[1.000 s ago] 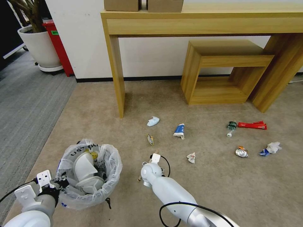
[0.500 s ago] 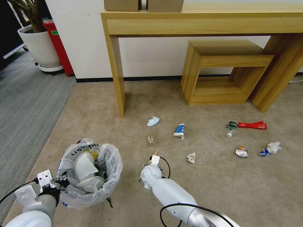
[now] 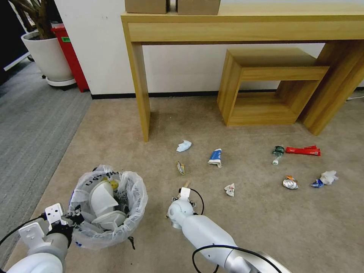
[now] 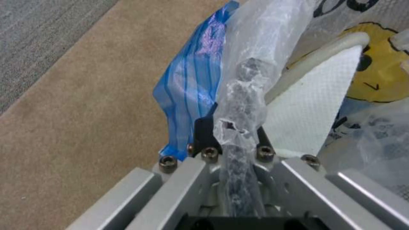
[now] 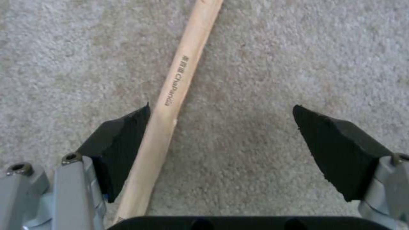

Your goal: Pick up the trash bin and place the garbage on the floor into it.

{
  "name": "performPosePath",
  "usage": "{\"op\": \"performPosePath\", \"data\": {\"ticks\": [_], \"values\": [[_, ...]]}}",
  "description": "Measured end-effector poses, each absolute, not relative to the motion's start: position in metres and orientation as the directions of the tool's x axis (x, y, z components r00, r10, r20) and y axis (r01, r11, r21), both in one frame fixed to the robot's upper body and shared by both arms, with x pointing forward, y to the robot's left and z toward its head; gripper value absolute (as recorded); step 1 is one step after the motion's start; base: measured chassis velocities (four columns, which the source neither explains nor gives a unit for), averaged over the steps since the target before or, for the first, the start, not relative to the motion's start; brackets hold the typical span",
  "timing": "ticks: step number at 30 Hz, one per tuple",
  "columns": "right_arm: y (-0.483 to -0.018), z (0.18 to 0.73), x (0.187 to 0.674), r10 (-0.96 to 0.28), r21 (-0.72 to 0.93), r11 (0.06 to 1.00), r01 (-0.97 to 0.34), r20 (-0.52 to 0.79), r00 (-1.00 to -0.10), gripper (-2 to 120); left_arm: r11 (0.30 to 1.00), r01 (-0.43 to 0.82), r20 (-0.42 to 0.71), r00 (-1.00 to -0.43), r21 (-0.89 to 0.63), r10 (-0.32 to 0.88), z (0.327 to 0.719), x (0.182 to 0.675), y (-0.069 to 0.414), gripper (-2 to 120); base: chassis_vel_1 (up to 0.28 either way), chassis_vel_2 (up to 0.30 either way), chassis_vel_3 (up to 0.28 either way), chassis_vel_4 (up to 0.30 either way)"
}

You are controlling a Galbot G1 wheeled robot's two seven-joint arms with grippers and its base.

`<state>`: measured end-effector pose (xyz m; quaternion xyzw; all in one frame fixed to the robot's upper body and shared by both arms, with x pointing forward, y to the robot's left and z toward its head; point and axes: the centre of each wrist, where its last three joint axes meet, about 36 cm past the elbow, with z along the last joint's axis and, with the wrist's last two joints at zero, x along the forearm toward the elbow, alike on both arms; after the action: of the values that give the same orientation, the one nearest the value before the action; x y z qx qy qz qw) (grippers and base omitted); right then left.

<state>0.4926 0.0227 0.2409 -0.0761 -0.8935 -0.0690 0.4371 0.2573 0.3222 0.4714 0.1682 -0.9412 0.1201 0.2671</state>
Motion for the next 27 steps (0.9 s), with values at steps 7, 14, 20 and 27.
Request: {"op": "performPosePath", "data": {"ticks": [7, 14, 20, 27], "values": [[0.025, 0.239, 0.492, 0.079, 0.044, 0.982, 0.182, 0.785, -0.614, 89, 0.916, -0.376, 0.539, -0.805, -0.139, -0.248, 0.47, 0.258, 0.321, 0, 0.0, 0.0, 0.0, 0.0], [0.025, 0.237, 0.494, 0.072, 0.044, 0.984, 0.171, 0.784, -0.617, 89, 0.918, -0.373, 0.54, -0.805, -0.137, -0.247, 0.471, 0.257, 0.321, 0, 0.0, 0.0, 0.0, 0.0], [0.022, 0.234, 0.497, 0.065, 0.045, 0.986, 0.161, 0.786, -0.615, 89, 0.92, -0.367, 0.537, -0.808, -0.135, -0.243, 0.472, 0.257, 0.32, 0, 0.0, 0.0, 0.0, 0.0], [0.021, 0.229, 0.496, 0.028, 0.062, 0.99, 0.126, 0.793, -0.609, 89, 0.921, -0.364, 0.538, -0.808, -0.136, -0.24, 0.472, 0.257, 0.319, 0, 0.0, 0.0, 0.0, 0.0]]}}
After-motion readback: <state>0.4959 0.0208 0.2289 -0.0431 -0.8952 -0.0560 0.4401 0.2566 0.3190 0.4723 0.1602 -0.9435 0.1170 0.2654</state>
